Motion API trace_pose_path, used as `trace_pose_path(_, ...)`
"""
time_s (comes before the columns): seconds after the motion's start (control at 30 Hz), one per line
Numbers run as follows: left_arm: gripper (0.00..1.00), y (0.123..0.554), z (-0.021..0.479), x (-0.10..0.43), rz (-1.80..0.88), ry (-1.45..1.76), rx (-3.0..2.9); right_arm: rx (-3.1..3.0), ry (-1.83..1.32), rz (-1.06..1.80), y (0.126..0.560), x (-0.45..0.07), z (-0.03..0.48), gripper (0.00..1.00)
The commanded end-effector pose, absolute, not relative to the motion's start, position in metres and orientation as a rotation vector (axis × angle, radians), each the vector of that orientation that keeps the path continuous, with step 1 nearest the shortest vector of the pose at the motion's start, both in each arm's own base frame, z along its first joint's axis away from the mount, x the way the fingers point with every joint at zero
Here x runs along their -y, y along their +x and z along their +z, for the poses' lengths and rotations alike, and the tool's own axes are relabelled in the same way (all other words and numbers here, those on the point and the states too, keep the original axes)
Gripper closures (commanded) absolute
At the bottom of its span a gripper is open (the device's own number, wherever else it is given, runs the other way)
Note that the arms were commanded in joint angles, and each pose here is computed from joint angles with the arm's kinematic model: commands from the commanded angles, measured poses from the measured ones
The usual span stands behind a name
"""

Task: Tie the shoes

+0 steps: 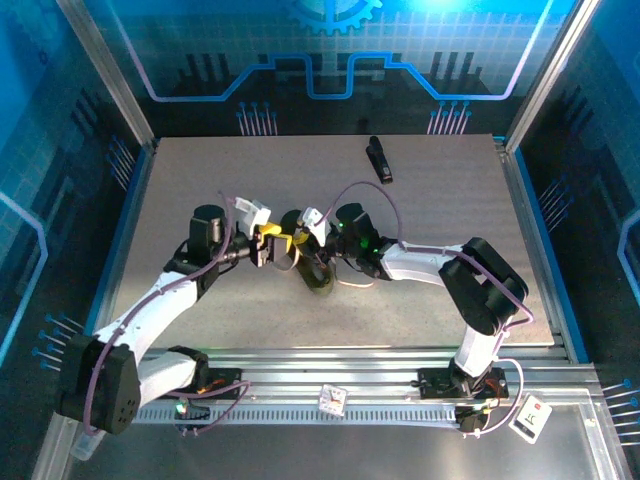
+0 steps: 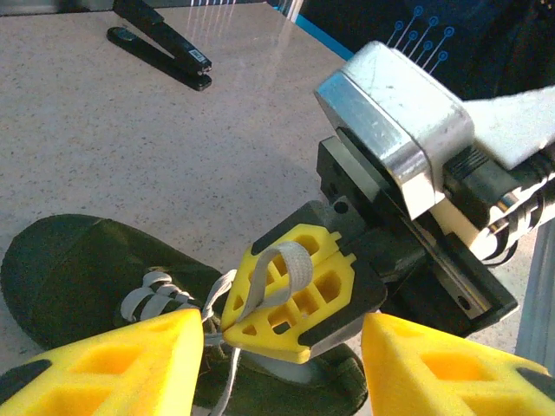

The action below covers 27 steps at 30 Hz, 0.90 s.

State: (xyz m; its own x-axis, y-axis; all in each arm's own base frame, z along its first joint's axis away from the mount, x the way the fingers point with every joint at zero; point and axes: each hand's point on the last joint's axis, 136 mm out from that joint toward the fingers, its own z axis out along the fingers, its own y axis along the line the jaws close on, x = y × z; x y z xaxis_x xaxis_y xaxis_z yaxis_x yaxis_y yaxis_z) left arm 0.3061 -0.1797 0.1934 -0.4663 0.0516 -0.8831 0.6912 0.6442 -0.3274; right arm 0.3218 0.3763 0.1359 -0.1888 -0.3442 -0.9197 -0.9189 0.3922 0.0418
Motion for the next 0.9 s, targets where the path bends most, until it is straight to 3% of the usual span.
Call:
trace_pose_path(0.0, 0.49, 0.31, 0.211, 0.188, -0.85, 0.709, -1.757, -1.663, -1.144, 0.809, 0.318, -0.386, 0.158, 1.0)
trace_pose_path(0.7, 0.55, 0.332, 0.198, 0.21, -0.959, 0.784, -1.751, -1.688, -1.165, 0.818, 0.321, -0.391, 0.157, 1.0)
trace_pose_path(0.77, 0.67, 0.332, 0.197, 0.211, -0.97, 0.781, -1.76, -1.691, -1.162, 0.815, 0.322, -0.391, 0.158, 1.0)
trace_pose_path(0.8, 0.81, 0.332, 0.198, 0.211, -0.973, 0.773, -1.764, -1.694, -1.16, 0.812, 0.322, -0.39, 0.158, 1.0)
trace_pose_path(0.87, 1.0, 0.334, 0.201, 0.209, -0.964, 0.747, -1.771, -1.699, -1.159, 0.803, 0.322, -0.388, 0.159, 0.98)
